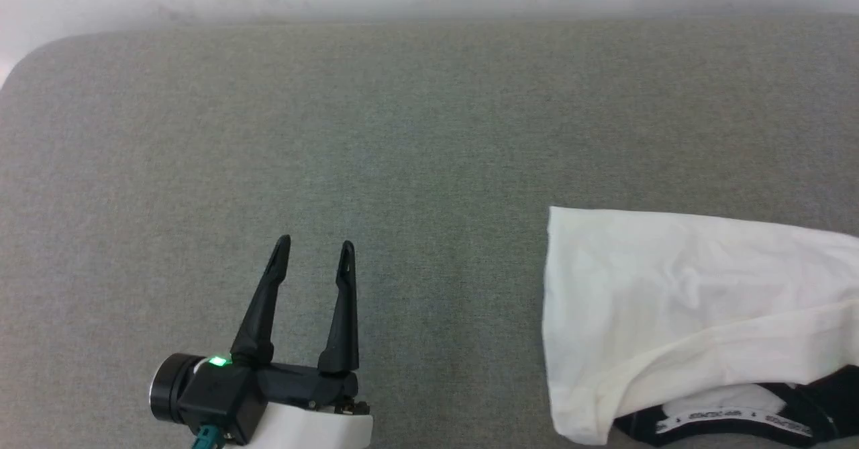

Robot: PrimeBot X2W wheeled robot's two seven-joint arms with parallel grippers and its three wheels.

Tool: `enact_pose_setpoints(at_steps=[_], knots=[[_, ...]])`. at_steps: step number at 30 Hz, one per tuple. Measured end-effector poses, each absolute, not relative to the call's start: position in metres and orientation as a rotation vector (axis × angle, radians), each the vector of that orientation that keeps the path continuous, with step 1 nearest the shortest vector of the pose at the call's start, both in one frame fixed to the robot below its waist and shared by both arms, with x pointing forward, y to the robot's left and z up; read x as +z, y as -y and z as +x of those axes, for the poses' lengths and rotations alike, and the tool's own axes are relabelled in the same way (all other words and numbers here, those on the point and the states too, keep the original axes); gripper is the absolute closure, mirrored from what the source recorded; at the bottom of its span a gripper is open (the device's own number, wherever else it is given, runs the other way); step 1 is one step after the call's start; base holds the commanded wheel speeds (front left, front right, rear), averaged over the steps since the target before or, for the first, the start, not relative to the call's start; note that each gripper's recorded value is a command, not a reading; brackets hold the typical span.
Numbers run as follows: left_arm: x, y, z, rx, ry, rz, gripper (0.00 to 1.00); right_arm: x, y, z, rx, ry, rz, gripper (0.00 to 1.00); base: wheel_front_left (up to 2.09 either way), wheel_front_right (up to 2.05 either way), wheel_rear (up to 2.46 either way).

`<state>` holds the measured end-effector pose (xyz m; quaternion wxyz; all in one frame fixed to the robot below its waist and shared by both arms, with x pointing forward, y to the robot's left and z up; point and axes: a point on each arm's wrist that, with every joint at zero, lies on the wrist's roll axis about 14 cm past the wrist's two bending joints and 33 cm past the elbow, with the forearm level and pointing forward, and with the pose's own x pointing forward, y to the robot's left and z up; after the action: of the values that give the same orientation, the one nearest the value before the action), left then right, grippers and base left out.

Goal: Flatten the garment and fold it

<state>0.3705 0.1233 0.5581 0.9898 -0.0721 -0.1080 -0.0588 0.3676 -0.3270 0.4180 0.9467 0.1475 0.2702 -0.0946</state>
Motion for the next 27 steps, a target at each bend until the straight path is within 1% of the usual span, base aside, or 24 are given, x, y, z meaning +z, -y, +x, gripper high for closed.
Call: enact_pose_setpoints(at_steps=[4, 8, 11, 20, 27], knots=[[0.558, -0.12, 0.37, -0.132, 0.215, -0.154, 0.0, 0.428, 0.351, 0.357, -0.251, -0.535, 0.27, 1.0, 0.0, 0.0, 0.0], [0.558, -0.114, 0.37, -0.155, 0.216, -0.158, 0.0, 0.434, 0.342, 0.355, -0.222, -0.529, 0.265, 1.0, 0.0, 0.0, 0.0], [0.558, -0.111, 0.371, -0.162, 0.212, -0.165, 0.0, 0.44, 0.315, 0.362, -0.138, -0.524, 0.262, 1.0, 0.0, 0.0, 0.0], [0.555, -0.11, 0.369, -0.162, 0.2, -0.181, 0.0, 0.462, 0.204, 0.38, 0.21, -0.532, 0.234, 1.0, 0.0, 0.0, 0.0], [0.55, -0.117, 0.368, -0.13, 0.188, -0.189, 0.0, 0.455, 0.146, 0.383, 0.393, -0.604, 0.211, 1.0, 0.0, 0.0, 0.0]])
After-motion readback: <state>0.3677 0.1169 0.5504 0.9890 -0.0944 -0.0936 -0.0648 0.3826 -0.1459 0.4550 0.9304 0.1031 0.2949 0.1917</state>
